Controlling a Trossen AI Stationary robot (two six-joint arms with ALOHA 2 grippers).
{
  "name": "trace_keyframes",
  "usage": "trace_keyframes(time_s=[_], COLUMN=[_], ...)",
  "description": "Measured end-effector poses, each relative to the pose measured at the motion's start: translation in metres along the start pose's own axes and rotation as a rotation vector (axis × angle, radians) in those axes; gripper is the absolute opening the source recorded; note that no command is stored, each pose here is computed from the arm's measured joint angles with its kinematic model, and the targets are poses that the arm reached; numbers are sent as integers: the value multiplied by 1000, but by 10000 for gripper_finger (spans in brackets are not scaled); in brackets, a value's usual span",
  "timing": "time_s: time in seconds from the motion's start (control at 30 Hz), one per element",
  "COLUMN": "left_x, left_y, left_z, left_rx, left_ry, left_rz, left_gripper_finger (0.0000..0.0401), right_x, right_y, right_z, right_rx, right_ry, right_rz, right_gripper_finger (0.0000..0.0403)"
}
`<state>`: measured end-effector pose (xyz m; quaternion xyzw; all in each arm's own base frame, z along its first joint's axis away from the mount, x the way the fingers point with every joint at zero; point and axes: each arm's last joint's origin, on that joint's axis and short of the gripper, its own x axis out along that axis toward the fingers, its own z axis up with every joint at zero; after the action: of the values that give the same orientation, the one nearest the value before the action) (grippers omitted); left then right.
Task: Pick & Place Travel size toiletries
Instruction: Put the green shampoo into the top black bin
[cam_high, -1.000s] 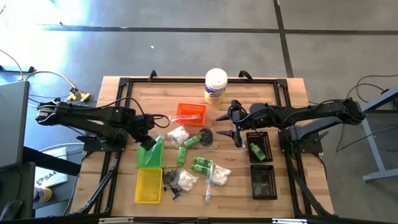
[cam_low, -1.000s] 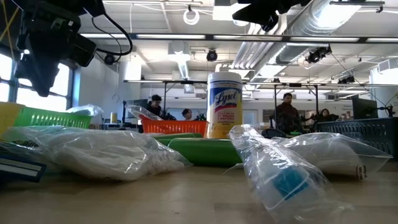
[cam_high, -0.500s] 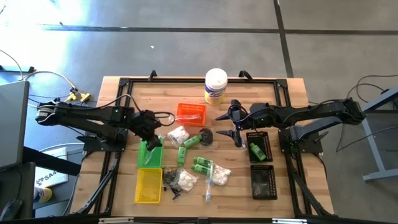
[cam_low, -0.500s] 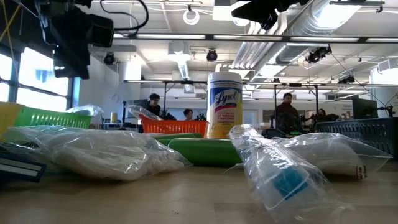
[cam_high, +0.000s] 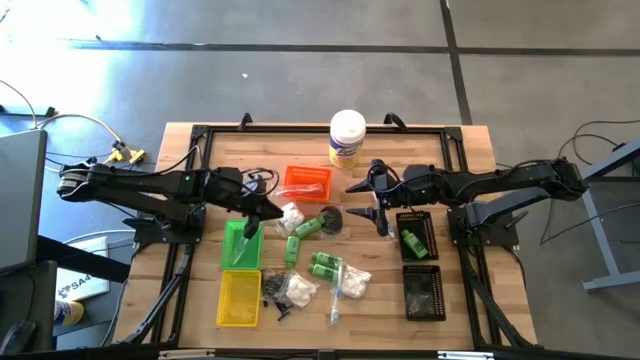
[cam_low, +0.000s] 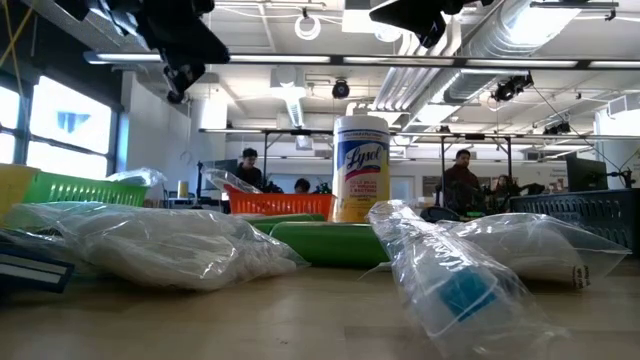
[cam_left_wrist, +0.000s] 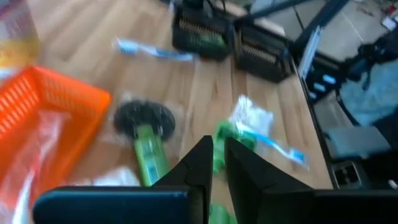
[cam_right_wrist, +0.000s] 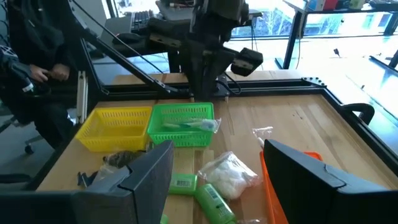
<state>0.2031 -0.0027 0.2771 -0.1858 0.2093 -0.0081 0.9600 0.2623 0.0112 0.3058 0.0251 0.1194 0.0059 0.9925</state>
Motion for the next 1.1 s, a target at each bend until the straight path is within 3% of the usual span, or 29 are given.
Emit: trace_keyframes(time_s=[0.47,0.73,0.97,1.1], left_x=[2,15,29,36], left_y=[3,6,8,10], left_z=[3,-1,-4,-6], left_rx=[-4,-9,-20,-95], left_ry=[-58,-22,-3,10], left_rz=[114,131,139,146], left_gripper_finger=[38,38,38,38], right_x=[0,0,0,0], right_y=[0,-1,-3,-7], right_z=[0,0,2,4], right_rx=[-40,-129,-176,-188], right_ry=[1,1,-21,-32], right_rz=[0,-4,-93,-119], right_gripper_finger=[243,243,243,243])
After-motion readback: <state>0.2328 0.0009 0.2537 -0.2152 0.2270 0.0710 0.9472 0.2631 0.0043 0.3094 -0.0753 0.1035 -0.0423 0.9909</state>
